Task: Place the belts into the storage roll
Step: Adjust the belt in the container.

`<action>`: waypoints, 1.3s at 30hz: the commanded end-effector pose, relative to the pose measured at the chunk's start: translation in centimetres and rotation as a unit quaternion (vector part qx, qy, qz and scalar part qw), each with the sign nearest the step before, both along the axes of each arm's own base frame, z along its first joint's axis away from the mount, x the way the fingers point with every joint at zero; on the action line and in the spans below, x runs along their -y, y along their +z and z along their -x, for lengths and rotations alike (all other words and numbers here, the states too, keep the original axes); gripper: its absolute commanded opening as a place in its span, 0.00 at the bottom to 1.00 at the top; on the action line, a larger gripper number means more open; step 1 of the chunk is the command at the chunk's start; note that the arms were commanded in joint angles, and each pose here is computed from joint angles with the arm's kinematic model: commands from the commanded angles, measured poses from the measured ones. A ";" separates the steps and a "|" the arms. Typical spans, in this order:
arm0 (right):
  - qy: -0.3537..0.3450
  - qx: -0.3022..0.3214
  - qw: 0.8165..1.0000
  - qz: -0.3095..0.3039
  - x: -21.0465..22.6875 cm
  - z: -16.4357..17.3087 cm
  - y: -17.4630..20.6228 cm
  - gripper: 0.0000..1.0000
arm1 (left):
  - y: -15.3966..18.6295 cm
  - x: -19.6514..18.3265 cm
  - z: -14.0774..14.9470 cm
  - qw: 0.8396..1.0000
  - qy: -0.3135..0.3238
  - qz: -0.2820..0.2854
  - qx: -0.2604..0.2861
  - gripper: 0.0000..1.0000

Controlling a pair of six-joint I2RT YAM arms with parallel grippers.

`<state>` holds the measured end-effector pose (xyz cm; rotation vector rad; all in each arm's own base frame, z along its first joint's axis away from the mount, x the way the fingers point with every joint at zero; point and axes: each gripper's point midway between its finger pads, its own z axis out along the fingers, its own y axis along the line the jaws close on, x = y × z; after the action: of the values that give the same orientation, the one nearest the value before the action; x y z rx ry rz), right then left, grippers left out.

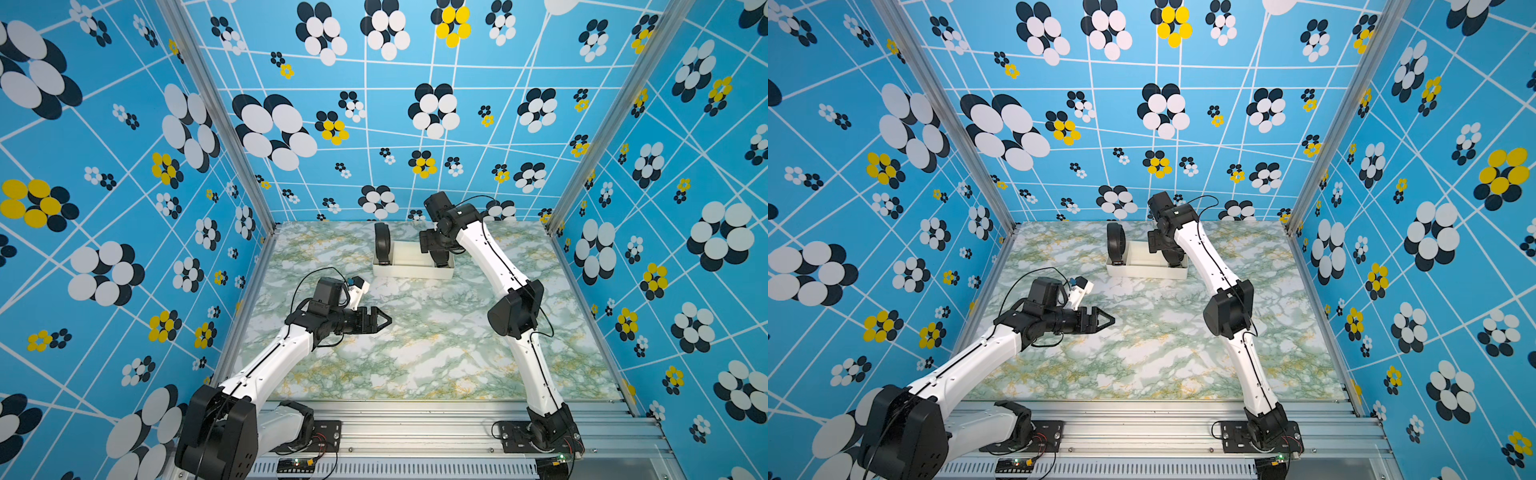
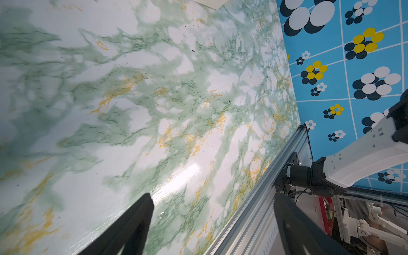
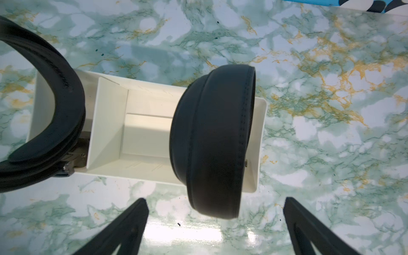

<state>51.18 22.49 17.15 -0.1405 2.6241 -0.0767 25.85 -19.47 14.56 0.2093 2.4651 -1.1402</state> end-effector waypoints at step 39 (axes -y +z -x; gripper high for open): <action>-0.084 0.000 0.996 -0.041 3.8 -0.9 -4.3 0.45 | -1.2 -0.8 0.0 0.999 0.008 0.019 -0.034 0.89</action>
<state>52.76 19.61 14.70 0.0586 2.5692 -0.0688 25.98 -18.52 13.56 0.1421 2.4930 -1.1880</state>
